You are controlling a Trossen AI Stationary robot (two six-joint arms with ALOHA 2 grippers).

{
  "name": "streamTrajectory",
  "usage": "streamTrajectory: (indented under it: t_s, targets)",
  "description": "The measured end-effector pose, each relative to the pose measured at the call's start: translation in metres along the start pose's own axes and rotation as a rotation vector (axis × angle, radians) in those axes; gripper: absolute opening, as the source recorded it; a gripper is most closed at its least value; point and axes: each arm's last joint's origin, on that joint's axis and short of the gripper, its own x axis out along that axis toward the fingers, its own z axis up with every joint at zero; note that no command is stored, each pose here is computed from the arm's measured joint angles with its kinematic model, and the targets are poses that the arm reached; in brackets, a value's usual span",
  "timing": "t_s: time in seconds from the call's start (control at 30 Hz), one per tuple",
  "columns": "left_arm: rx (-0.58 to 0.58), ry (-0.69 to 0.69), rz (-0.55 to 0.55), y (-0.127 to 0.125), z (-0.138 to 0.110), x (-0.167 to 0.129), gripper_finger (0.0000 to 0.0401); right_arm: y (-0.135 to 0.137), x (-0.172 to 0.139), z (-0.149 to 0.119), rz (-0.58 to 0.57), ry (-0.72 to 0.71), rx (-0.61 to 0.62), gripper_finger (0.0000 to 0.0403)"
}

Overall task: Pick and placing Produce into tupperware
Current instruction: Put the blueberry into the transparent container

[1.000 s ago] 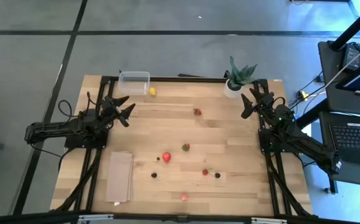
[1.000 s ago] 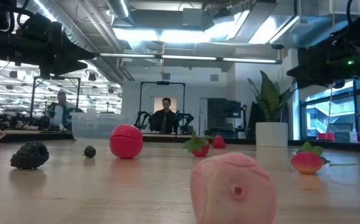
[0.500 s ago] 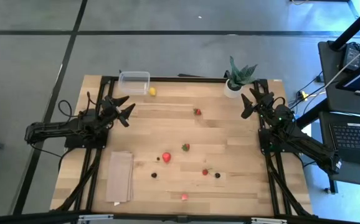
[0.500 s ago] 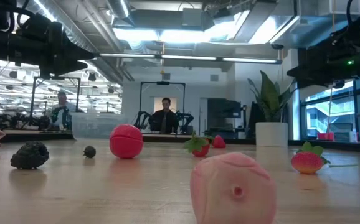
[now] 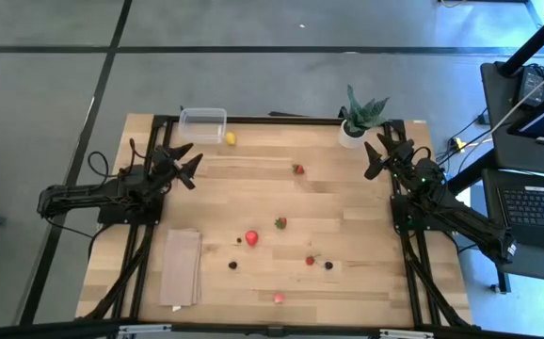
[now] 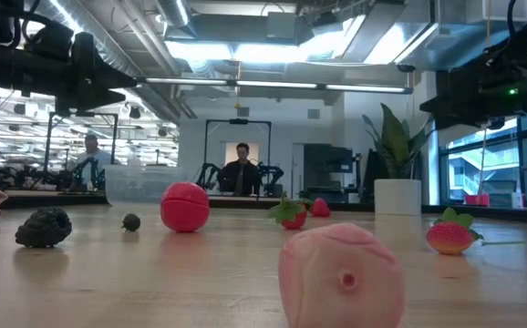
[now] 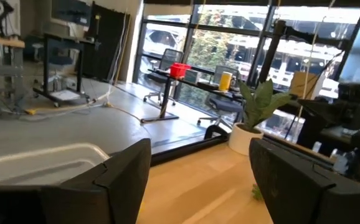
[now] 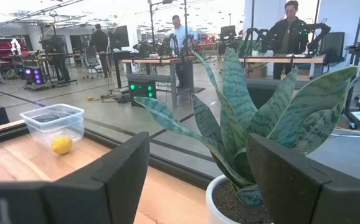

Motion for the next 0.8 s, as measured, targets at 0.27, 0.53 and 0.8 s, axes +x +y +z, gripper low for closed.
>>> streamTrajectory:
  t_s: [0.27,0.53,0.8]
  targets:
    - [-0.011,0.001,-0.053,-0.002,0.001,0.0,0.0263,0.0,0.0,0.0,0.0,0.0,0.002,0.0269]
    - [0.096,0.048,-0.205,-0.014,0.025,0.003,0.0263,0.0,0.0,0.0,0.0,0.0,0.089,0.0269]
    - [0.452,0.315,-0.373,-0.053,0.076,0.032,0.0263,0.0,0.0,0.0,0.0,0.0,0.108,0.0269]
